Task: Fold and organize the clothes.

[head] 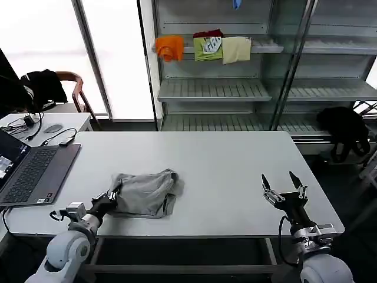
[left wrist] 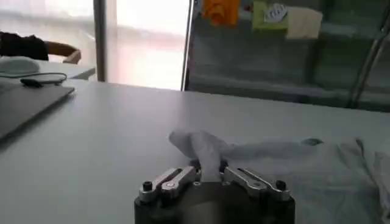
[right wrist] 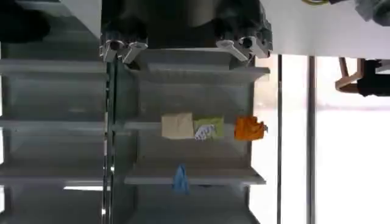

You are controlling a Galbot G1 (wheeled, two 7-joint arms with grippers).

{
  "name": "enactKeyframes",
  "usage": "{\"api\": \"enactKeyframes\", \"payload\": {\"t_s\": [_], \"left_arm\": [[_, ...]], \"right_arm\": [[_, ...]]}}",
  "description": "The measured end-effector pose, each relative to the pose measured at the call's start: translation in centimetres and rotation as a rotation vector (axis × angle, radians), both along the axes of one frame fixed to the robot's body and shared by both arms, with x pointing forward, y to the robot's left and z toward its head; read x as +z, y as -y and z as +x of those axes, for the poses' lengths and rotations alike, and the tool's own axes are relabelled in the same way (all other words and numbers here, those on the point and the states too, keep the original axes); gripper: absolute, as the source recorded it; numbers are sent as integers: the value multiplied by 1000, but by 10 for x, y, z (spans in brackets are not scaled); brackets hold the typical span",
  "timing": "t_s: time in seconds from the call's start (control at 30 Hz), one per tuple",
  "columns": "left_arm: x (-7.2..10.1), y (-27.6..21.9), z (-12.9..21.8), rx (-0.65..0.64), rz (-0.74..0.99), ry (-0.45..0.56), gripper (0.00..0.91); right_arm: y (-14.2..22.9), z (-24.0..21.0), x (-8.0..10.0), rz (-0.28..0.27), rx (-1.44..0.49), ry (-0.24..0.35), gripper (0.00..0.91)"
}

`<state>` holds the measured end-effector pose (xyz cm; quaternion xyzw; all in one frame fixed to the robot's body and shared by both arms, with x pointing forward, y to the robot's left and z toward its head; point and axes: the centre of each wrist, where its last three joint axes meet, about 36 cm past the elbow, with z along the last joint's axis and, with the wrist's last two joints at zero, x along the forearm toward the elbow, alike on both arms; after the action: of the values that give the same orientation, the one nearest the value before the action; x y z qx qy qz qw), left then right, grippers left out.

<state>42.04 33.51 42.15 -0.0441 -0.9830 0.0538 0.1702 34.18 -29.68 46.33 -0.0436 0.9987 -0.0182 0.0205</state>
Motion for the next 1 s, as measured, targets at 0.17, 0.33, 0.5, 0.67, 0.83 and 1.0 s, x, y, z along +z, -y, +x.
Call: {"api": "enactKeyframes", "payload": {"t_s": [0.17, 0.33, 0.5, 0.67, 0.83, 1.0], "left_arm": [[24, -23, 2, 19, 36, 43, 0], [68, -59, 7, 49, 97, 107, 0], [122, -94, 16, 61, 172, 164, 0], [167, -105, 22, 26, 251, 219, 0], [153, -88, 27, -56, 332, 196, 0], [78, -49, 30, -160, 388, 107, 10]], "right_arm": [[1, 2, 1, 0, 0, 3, 907], [-3, 4, 1, 6, 6, 4, 907], [-4, 5, 0, 6, 10, 2, 907], [-6, 4, -1, 10, 11, 0, 907], [-6, 4, -1, 11, 11, 1, 907], [-6, 2, 0, 7, 12, 0, 907]]}}
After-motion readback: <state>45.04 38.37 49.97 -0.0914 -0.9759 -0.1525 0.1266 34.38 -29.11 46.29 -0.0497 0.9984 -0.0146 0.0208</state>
